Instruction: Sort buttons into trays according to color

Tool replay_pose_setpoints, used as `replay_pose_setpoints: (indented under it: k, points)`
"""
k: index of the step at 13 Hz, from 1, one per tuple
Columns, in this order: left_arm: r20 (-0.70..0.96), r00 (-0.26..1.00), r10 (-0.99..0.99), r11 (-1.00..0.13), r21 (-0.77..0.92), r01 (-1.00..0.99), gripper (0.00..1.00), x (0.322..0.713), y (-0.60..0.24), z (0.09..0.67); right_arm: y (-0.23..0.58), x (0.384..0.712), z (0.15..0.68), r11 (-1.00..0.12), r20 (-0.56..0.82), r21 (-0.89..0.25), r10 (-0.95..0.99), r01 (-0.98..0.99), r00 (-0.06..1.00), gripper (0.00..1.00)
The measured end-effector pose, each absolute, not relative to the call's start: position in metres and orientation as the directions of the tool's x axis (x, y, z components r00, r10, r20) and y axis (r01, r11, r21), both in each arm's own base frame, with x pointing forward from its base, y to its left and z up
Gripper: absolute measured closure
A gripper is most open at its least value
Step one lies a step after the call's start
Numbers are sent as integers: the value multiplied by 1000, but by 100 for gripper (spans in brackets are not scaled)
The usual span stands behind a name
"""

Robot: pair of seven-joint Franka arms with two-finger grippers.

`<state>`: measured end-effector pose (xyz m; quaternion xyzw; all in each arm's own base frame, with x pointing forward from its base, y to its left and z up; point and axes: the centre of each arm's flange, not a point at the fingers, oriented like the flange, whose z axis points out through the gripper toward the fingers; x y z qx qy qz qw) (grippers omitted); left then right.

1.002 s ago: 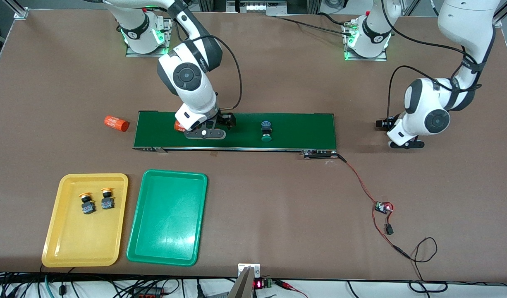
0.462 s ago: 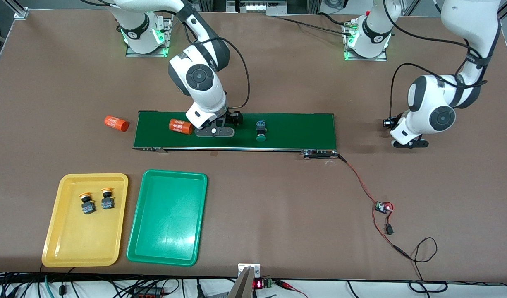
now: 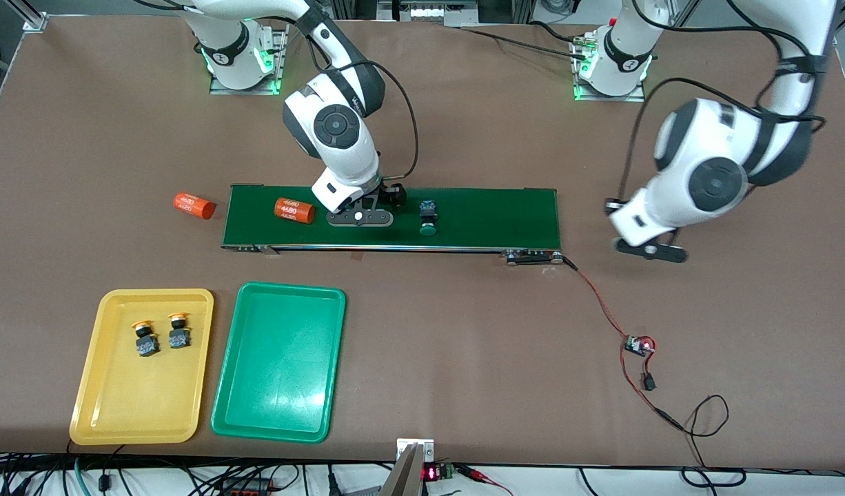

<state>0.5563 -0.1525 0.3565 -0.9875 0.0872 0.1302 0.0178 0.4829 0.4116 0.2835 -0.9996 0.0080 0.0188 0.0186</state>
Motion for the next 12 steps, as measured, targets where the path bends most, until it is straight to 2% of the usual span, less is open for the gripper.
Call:
replay_pose_setpoints:
  k: [4, 7, 10, 11, 12]
  points:
    - [-255, 959, -121, -992, 48, -113, 58, 542, -246, 311, 413, 484, 284, -999, -18, -34, -28, -29, 999, 0]
    - [-307, 942, -135, -991, 61, -123, 58, 536, -263, 266, 415, 487, 286, -998, 15, -47, -37, -36, 999, 0]
    - [-334, 932, -141, -990, 62, -127, 57, 530, -271, 250, 416, 488, 286, -998, 23, -53, -40, -38, 999, 0]
    - [-336, 933, -130, -991, 58, -117, 53, 529, -272, 249, 416, 488, 285, -998, 25, -54, -41, -39, 999, 0]
    - [-336, 934, -120, -993, 53, -108, 43, 528, -274, 250, 418, 487, 283, -998, 27, -51, -35, -34, 999, 0]
